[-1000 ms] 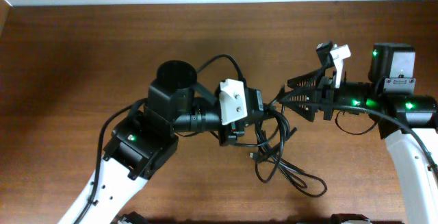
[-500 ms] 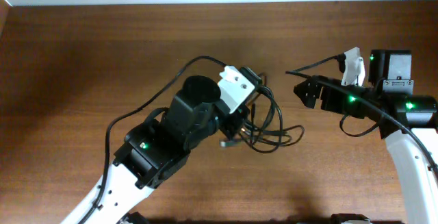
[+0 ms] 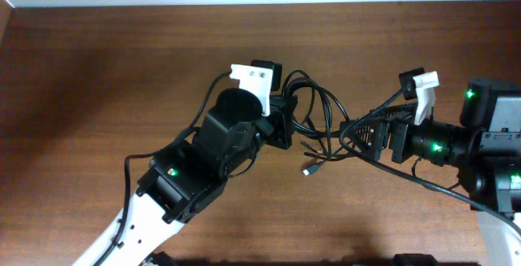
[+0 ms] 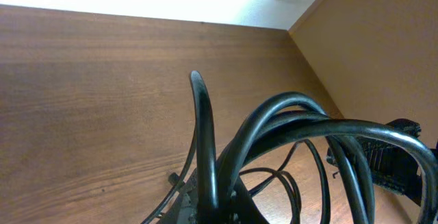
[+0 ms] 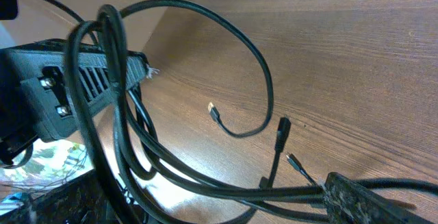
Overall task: Untangle cables
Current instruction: 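Hold the cables between both grippers, stretching strands apart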
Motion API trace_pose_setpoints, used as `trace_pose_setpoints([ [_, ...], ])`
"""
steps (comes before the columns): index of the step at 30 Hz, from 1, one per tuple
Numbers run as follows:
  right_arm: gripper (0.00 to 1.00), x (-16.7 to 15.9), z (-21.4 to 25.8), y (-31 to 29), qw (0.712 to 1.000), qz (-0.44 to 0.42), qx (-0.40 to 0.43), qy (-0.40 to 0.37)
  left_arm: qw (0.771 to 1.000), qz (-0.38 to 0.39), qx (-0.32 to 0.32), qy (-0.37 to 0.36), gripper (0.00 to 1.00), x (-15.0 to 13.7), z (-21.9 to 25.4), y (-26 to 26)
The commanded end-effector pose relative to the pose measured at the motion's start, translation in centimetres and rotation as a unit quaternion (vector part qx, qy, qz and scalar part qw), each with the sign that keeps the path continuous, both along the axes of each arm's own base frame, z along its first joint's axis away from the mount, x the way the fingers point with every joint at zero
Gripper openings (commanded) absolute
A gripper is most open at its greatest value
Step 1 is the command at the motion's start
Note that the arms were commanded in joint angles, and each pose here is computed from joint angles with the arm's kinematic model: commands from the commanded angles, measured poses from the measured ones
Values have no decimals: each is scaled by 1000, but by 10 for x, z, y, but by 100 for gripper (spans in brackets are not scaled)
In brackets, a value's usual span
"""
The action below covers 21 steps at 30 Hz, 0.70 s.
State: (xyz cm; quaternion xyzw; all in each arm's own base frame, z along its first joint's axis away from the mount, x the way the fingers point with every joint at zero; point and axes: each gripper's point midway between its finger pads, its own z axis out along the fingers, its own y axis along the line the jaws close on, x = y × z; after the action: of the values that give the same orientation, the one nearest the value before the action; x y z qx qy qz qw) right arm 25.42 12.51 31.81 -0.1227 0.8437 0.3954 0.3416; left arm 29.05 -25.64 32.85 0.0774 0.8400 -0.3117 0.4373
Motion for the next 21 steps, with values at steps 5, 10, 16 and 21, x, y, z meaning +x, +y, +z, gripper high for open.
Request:
trace_pose_setpoints([
  [5, 100, -8, 12, 9, 997, 54, 1, -52, 998, -61, -6, -7, 0, -1, -1, -26],
  [10, 100, -19, 22, 19, 990, 108, 18, -92, 992, -118, -38, -28, 0, -10, 14, -46],
  [16, 20, -23, 26, 23, 985, 128, 23, -110, 987, -146, -48, -39, 0, -16, 13, -74],
  [21, 4, -16, 20, 16, 988, 107, 2, -109, 989, -138, -44, -36, 53, -14, 13, -66],
])
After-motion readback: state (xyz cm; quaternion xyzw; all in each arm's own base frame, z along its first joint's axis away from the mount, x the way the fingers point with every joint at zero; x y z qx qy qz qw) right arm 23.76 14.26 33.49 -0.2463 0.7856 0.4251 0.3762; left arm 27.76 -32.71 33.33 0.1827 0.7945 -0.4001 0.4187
